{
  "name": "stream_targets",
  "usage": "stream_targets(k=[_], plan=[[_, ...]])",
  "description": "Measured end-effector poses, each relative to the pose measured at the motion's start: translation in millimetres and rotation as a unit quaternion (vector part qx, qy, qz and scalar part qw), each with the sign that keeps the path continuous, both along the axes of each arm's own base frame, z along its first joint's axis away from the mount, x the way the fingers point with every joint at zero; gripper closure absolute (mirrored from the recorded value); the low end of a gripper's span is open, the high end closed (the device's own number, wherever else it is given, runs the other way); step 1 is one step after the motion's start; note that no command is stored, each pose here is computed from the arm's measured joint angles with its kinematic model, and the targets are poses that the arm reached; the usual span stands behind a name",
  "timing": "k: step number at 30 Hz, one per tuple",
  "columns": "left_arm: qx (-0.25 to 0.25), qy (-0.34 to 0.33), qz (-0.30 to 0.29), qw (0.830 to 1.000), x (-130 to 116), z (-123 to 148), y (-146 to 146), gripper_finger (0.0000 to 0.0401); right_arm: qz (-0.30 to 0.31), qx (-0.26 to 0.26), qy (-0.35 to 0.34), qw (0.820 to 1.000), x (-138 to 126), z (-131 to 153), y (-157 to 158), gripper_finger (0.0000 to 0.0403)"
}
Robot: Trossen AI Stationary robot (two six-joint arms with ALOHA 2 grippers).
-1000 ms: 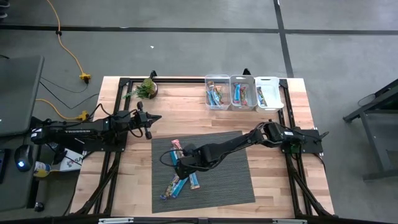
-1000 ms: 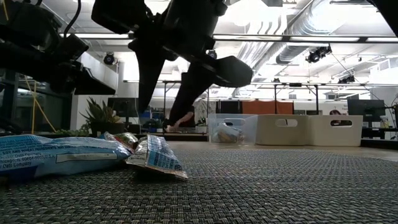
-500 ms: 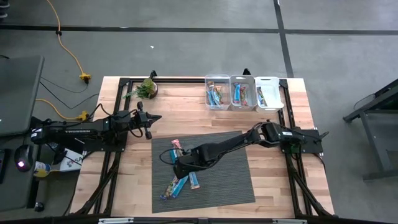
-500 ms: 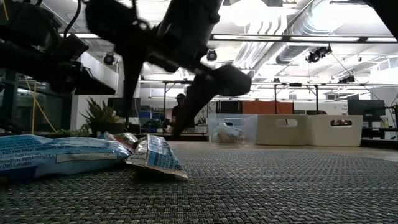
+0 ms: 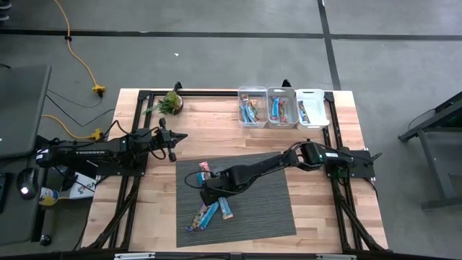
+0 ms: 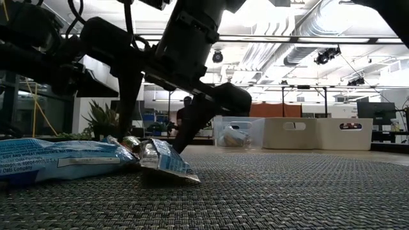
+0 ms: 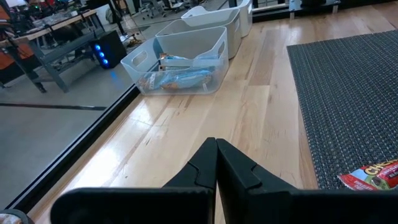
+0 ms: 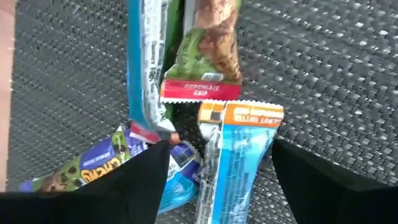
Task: Pick and place Granola Bars by type
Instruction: Put the yellow granola bar into the transparent bin
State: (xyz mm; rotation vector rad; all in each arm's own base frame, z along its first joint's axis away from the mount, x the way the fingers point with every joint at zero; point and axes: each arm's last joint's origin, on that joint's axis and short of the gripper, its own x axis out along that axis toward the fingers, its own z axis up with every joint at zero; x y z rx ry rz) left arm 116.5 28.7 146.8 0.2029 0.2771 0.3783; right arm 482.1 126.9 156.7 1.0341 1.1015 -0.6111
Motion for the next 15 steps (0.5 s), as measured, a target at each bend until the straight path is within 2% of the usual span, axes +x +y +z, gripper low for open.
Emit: stream_targets(k=[7, 15], plan=[[0.0, 0.0, 0.0, 1.0, 0.0, 0.0, 0.0, 0.04, 0.004, -0.002, 0.04, 0.999, -7.1, -2.6, -1.0, 0.0135], [0.0, 0.0, 0.0, 1.0, 0.0, 0.0, 0.0, 0.04, 0.006, 0.003, 0.031, 1.0, -5.5, -2.0, 0.3, 0.0135]])
